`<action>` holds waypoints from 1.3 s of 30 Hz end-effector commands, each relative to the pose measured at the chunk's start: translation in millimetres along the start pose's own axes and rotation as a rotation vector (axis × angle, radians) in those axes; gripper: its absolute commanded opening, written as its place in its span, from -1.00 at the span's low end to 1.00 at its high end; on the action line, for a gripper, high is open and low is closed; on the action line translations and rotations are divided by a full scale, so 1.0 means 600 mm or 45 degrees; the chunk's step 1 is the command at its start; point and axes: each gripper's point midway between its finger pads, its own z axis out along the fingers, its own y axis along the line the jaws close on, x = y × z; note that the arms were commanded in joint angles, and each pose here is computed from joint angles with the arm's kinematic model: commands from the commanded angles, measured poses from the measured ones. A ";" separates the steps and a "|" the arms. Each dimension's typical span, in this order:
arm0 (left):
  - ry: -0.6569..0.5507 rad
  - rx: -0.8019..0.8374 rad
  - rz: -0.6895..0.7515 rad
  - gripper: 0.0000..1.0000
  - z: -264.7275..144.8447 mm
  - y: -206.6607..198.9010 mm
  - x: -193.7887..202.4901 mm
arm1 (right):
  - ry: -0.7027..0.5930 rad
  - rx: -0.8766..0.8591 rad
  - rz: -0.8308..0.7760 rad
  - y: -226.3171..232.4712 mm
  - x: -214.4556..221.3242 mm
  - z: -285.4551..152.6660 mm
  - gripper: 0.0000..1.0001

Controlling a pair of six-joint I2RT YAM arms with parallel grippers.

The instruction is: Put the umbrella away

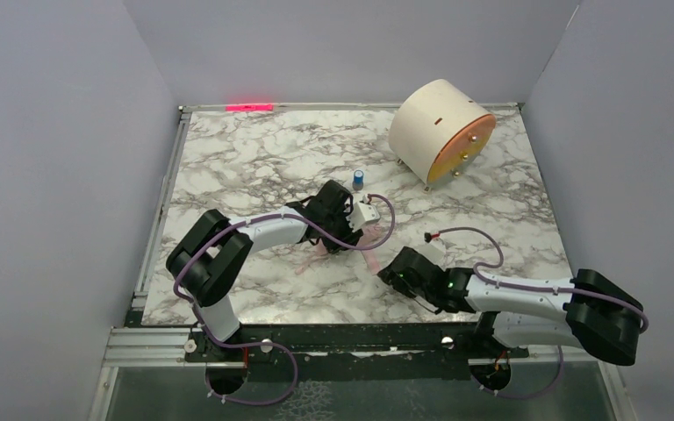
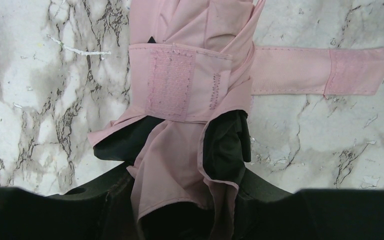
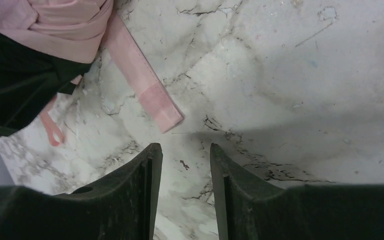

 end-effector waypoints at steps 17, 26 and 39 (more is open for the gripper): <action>0.432 -0.003 -0.035 -1.00 0.005 -0.023 0.163 | -0.098 0.253 0.439 -0.081 0.012 0.044 -0.11; 0.428 -0.001 -0.035 -1.00 0.005 -0.023 0.161 | -0.153 0.215 0.472 -0.103 0.008 0.060 -0.11; 0.431 0.004 -0.032 -1.00 0.006 -0.023 0.162 | -0.218 -0.197 0.067 -0.025 -0.023 0.048 -0.11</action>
